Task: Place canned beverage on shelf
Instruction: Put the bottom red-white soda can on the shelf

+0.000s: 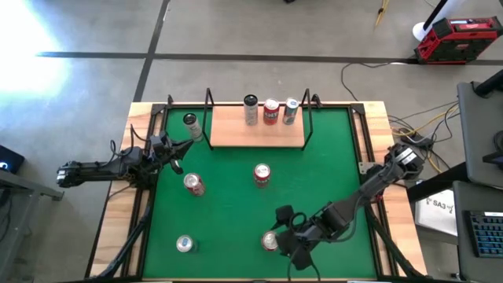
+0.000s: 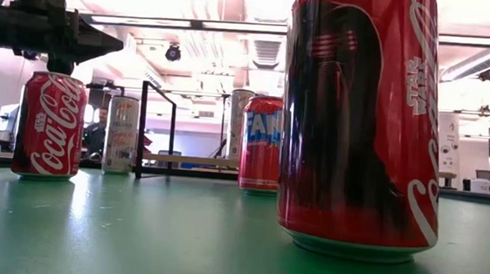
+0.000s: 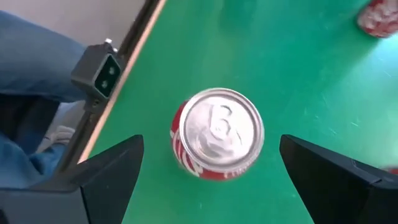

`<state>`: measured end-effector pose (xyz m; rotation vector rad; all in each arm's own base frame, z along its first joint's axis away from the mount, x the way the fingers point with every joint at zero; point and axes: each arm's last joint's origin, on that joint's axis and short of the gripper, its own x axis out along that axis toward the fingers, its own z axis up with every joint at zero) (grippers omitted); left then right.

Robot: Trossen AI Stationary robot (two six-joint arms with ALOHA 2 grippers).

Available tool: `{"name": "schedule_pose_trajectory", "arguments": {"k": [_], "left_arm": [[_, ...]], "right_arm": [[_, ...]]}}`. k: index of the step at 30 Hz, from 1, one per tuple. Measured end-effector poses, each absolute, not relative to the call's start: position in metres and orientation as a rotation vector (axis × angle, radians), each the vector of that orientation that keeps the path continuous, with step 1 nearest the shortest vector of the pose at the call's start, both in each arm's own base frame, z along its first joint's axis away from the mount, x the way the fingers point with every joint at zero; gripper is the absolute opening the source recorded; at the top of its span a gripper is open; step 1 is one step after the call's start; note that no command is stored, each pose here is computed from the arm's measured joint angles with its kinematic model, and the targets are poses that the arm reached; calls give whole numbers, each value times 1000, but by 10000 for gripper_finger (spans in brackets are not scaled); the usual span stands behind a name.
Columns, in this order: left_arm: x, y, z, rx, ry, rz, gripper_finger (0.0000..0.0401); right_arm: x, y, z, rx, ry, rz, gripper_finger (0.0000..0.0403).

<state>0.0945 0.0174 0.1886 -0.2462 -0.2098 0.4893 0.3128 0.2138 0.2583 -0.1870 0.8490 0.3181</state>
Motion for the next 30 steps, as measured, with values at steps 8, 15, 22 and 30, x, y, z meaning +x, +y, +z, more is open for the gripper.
{"name": "schedule_pose_trajectory", "arguments": {"k": [8,15,22,30], "left_arm": [[94,17,189,-246,-210,489,0],[95,17,188,-246,-209,489,0],[95,17,188,-246,-209,489,0],[95,17,188,-246,-210,489,0]], "right_arm": [[319,205,240,-181,809,411,368],[326,196,236,-154,785,444,368],[328,194,238,-148,793,460,368],[328,195,251,-154,821,462,368]]}}
